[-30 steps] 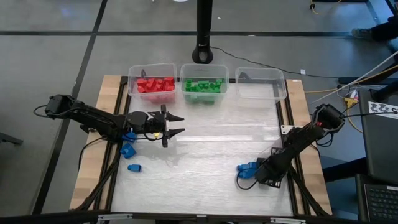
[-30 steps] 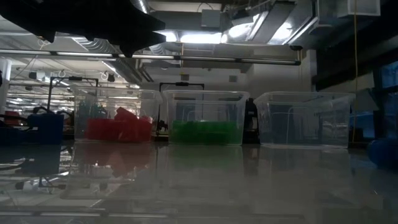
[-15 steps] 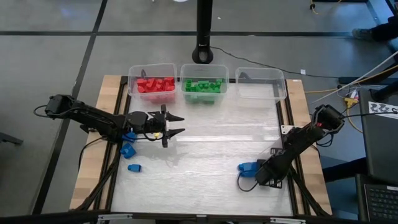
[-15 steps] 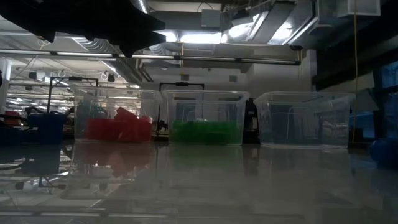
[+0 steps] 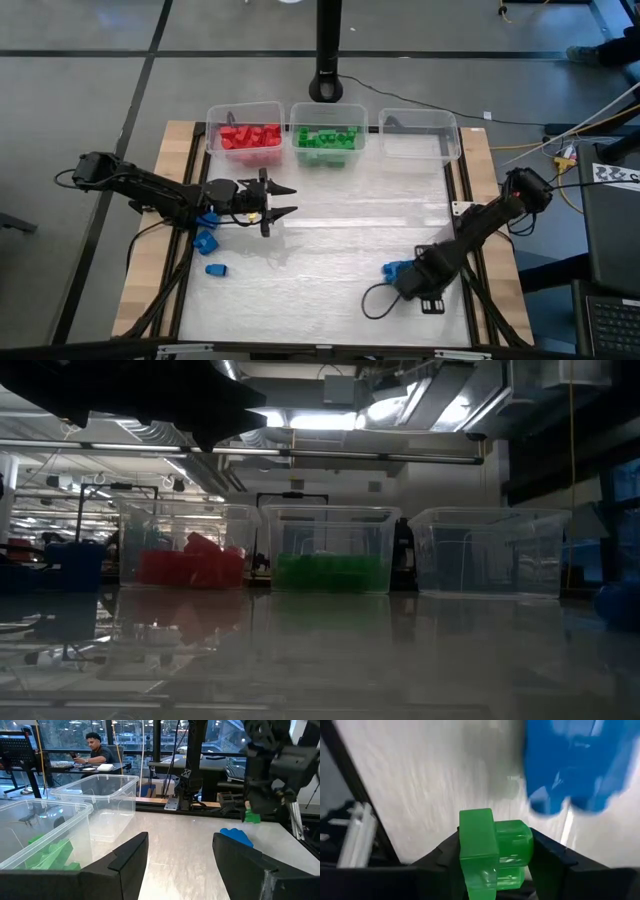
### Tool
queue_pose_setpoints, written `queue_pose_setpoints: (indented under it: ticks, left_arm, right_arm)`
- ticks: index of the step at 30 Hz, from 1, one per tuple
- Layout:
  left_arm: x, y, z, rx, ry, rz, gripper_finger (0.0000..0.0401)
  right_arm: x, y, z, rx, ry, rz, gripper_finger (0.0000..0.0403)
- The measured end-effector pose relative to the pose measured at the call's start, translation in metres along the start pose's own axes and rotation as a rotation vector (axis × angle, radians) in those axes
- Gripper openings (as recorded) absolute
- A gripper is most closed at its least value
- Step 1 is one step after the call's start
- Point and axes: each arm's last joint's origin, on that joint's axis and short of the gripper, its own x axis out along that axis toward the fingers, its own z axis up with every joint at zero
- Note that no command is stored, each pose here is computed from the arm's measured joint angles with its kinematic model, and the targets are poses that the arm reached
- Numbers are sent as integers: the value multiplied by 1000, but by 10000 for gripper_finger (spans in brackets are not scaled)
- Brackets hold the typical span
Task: Sort blocks
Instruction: Put the green game piece into the middle transparent bin
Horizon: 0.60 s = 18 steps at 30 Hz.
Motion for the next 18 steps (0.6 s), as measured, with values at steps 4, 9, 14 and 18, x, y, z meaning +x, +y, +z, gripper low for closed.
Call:
queue_pose_setpoints:
  ticks: [4, 9, 14, 18]
  left_arm:
    - [0, 0, 0, 0, 0, 0, 212]
    - [0, 0, 0, 0, 1, 0, 212]
    - [0, 0, 0, 0, 1, 0, 212]
    - [0, 0, 0, 0, 1, 0, 212]
  right_arm:
    - [-31, -4, 22, -88, -145, -20, 170]
    - [-72, -20, 48, -252, -350, -151, 168]
    - [-109, -47, 68, -383, -472, -343, 171]
    - [-135, -80, 81, -403, -524, -535, 169]
